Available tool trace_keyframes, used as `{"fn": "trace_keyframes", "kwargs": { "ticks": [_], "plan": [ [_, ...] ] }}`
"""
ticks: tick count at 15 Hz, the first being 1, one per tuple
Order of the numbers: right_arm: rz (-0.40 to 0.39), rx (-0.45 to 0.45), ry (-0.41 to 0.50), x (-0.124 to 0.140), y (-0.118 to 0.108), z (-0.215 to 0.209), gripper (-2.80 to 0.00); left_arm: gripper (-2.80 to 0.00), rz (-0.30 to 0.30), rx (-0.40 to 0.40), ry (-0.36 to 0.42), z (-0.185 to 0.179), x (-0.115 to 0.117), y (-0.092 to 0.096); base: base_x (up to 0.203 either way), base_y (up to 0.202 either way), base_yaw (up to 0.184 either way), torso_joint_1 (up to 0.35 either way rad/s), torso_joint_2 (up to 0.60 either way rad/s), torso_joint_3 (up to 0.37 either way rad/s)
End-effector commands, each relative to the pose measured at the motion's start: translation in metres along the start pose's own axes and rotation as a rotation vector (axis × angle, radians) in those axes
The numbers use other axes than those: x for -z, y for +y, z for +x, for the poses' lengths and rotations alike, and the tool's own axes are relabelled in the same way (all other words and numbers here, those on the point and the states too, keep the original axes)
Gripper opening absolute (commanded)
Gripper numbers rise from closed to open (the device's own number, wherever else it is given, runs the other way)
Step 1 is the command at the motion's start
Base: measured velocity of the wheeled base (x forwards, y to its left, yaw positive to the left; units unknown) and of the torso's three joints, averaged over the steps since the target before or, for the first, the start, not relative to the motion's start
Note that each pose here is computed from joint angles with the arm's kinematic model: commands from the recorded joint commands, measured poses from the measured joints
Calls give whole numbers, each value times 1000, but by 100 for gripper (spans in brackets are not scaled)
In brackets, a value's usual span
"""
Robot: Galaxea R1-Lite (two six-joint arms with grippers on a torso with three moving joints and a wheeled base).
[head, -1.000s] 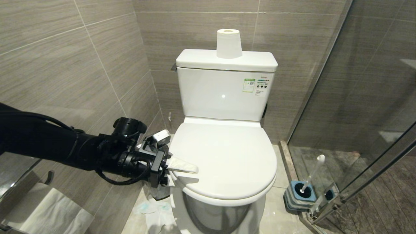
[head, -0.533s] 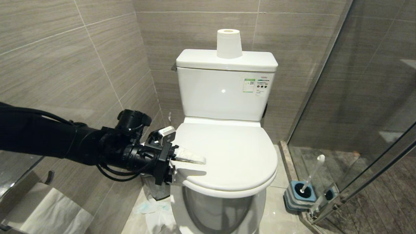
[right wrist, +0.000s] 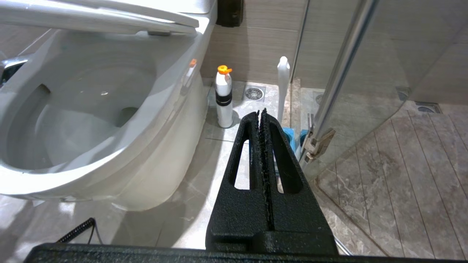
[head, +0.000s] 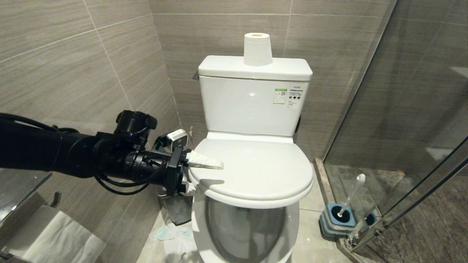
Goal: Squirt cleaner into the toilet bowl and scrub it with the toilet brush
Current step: Use the left hand to lift the toilet lid slightly
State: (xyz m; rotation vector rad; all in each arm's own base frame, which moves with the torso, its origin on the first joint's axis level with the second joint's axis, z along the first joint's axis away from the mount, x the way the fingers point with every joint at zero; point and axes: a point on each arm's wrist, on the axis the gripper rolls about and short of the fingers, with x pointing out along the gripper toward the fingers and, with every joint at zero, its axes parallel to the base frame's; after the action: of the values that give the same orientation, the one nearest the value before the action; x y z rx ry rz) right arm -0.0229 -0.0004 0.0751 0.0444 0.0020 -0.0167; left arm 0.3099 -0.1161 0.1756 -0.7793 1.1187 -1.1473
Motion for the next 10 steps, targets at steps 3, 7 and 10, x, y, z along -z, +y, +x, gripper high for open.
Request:
{"fn": "trace_keyframes", "kwargs": {
  "ticks": [3, 7, 10],
  "plan": [
    [0, 0, 2, 0, 0, 0, -280, 0, 40, 17, -21, -2, -9, -8, 0, 0, 0, 0, 0, 0],
    [0, 0, 2, 0, 0, 0, -280, 0, 59, 20, -29, 0, -17, -10, 0, 0, 0, 0, 0, 0],
    [0, 0, 2, 0, 0, 0, -280, 0, 93, 12, -58, 0, -28, -16, 0, 0, 0, 0, 0, 0]
  ]
}}
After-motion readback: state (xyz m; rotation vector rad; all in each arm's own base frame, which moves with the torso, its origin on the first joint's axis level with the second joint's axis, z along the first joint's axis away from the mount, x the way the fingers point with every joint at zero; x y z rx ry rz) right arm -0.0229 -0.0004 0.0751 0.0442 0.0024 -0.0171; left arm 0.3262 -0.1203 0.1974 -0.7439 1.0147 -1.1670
